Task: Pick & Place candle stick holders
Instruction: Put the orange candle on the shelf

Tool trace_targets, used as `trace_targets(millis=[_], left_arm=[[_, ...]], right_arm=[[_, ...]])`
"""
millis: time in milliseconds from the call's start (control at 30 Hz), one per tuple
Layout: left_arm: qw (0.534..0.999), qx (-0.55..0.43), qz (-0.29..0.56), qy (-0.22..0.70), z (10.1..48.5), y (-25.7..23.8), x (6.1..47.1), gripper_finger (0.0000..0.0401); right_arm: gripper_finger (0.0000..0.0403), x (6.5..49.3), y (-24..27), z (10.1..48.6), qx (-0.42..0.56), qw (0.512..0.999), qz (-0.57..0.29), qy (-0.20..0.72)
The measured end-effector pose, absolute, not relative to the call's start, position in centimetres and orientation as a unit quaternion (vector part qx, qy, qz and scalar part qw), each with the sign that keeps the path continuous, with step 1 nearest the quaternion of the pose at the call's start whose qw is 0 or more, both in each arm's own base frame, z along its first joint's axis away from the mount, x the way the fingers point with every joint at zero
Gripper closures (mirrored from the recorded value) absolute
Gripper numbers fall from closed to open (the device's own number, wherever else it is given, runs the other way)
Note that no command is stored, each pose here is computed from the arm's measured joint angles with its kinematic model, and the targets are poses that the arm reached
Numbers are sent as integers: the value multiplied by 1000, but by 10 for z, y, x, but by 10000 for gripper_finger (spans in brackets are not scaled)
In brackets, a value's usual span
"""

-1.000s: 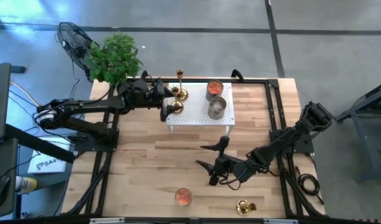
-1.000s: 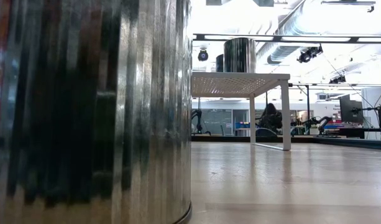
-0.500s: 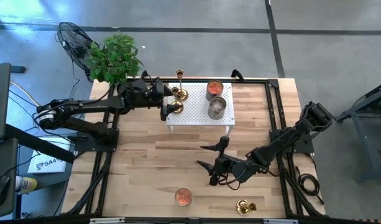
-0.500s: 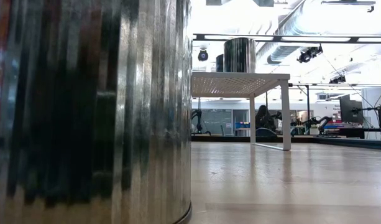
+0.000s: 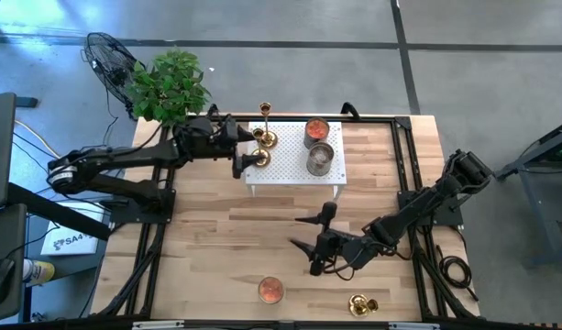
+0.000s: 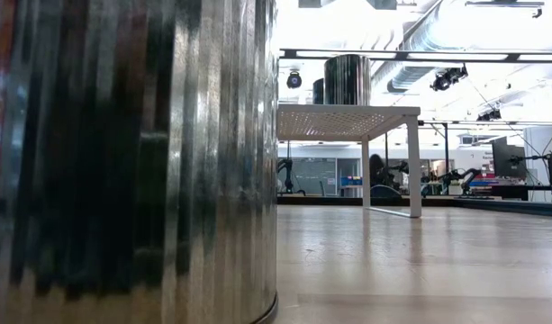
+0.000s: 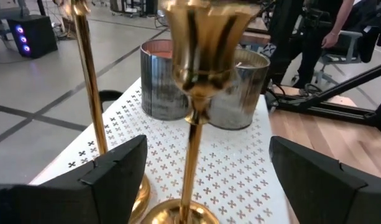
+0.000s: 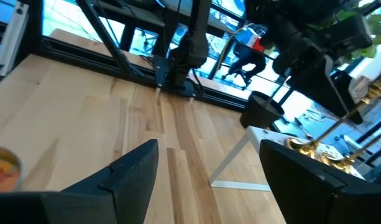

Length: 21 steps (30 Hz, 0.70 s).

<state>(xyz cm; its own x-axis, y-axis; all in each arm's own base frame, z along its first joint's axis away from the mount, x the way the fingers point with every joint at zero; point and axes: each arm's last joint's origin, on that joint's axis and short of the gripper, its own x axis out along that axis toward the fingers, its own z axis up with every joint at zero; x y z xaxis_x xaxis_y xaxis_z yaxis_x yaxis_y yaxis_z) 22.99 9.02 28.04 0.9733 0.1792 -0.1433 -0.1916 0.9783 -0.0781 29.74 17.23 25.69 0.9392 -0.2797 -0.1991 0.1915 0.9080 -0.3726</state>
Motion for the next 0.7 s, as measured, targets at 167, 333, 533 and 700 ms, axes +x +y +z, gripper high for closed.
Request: trace_targets(millis=[167,333,533,700], left_arm=[[991,-54,84,93,286,81,215,69],[994,-23,59,93,294,61,208,69],[995,-8,-15,98,297,28,207,69],[991,-5,-59,124,292,7,207,69]], right_arm=[[128,297,172,257,-178,968,-121,126],[128,297,172,256,-181,967,-123,128],[128,297,172,256,-182,967,-123,129],[128,297,172,256,-182,967,-123,129]])
